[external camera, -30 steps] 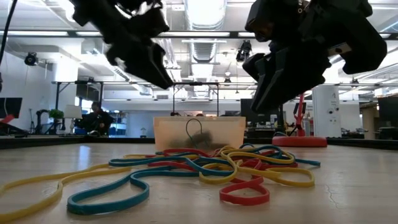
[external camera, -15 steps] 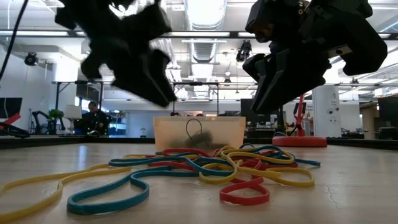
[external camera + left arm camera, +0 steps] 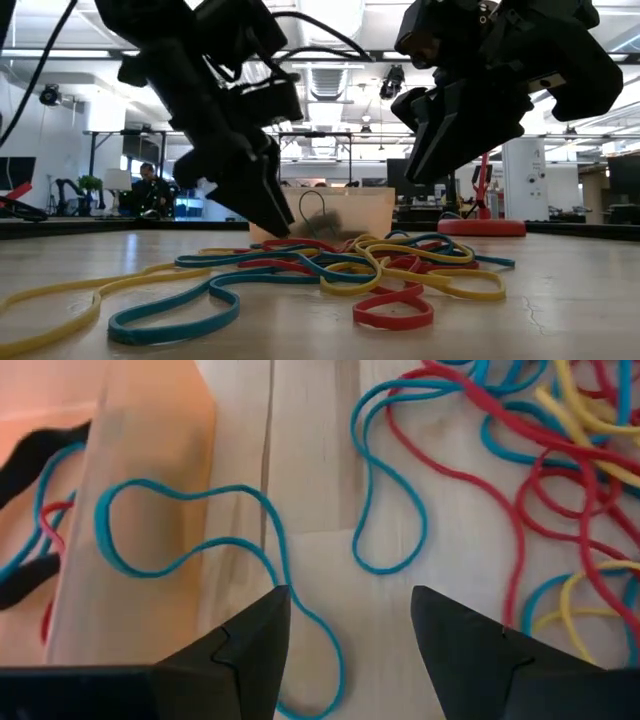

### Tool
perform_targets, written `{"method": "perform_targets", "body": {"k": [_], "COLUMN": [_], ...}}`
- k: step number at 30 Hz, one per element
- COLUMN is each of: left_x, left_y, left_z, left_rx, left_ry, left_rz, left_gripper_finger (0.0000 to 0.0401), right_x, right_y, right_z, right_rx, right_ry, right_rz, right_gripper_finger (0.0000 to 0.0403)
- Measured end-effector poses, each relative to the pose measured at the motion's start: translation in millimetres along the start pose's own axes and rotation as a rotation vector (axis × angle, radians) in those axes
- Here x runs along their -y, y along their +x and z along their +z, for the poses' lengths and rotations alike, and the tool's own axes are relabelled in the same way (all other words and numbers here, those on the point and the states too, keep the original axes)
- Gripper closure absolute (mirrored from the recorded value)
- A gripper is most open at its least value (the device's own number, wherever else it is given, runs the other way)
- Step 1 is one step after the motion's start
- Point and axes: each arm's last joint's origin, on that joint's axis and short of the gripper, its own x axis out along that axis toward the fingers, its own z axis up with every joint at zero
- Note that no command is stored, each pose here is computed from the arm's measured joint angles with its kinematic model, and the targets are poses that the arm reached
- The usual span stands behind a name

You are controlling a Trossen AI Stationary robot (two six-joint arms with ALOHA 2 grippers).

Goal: Pick and place rubber bands into bin
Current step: Put the blue rubber band into the orange bin

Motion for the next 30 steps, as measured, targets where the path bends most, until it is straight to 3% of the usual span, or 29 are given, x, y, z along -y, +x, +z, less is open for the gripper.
{"method": "perform_targets", "body": {"k": [10, 30], "left_x": [-5, -8], "left_y": [5, 7], "left_z": [1, 1], "left_rx": [-0.005, -0.023], "left_ry": [-0.036, -0.101], "left_rz": [0.041, -0.08], "left_gripper_finger": [0.0208, 0.0208], "right_x": [0, 0], "right_y": [0, 0], "right_z": [0, 0], "right_rx": [0.0, 0.0], "right_ry": [0.001, 0.006], "right_rz": [0.0, 0.0], "right_gripper_finger": [0.0346, 0.0346]}}
